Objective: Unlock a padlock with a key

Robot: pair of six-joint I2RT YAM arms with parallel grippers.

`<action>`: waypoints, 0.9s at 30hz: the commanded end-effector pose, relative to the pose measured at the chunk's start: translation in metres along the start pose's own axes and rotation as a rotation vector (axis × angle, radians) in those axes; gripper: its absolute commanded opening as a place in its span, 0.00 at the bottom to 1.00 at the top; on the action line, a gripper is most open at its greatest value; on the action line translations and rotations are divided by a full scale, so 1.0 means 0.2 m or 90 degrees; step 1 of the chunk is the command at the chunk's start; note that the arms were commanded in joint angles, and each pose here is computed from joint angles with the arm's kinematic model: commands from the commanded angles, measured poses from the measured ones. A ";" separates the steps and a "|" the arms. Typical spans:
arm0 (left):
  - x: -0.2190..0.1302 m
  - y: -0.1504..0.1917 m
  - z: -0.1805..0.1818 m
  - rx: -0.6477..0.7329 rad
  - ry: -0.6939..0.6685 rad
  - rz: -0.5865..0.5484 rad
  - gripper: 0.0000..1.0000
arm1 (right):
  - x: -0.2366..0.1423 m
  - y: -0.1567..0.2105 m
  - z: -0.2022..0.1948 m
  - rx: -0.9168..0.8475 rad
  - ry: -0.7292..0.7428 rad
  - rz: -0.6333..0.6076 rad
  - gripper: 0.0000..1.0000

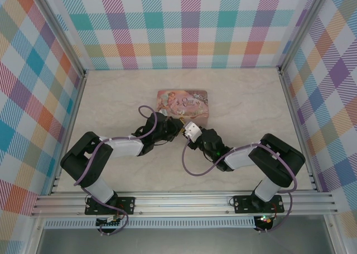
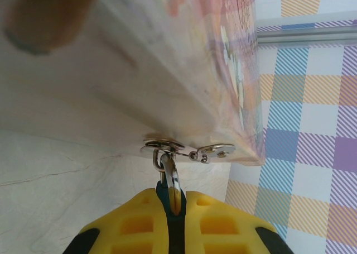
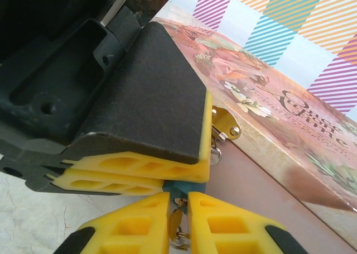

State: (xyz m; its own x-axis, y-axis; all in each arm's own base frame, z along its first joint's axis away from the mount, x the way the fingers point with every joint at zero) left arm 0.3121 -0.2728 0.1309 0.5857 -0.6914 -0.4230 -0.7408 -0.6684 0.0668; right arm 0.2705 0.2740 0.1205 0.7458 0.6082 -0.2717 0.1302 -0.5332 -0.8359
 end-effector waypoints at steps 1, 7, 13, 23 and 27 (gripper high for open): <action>-0.03 0.00 -0.15 -0.001 0.079 0.005 0.00 | -0.01 0.00 -0.01 0.014 0.017 0.001 0.15; -0.03 0.00 -0.14 -0.001 0.078 0.005 0.00 | -0.01 0.01 -0.02 0.034 0.026 0.007 0.00; -0.03 0.01 -0.15 0.001 0.081 0.013 0.00 | 0.01 -0.02 -0.02 0.103 0.006 0.006 0.00; -0.03 0.02 -0.15 0.003 0.083 0.019 0.00 | 0.05 -0.09 -0.04 0.339 -0.101 -0.059 0.00; -0.03 0.03 -0.16 0.006 0.089 0.019 0.00 | 0.06 -0.12 -0.06 0.420 -0.143 -0.076 0.00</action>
State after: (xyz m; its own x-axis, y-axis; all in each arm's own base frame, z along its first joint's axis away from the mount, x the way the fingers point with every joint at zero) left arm 0.3143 -0.2721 0.1333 0.5978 -0.6891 -0.4096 -0.7284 -0.6803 0.0816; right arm 0.2822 0.2718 0.1259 0.6587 0.7043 -0.2647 -0.1974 -0.1777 -0.9641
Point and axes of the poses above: each hand's point on the last joint's axis, 136 mm out from that joint toward the fingers, its own x axis out along the fingers, its own z axis along the line the jaws close on, y = z × x, the point moved 4 cm from there along -x, back along the fingers, and after that the axes turned 11 degrees about -x, right-handed, at the moved point
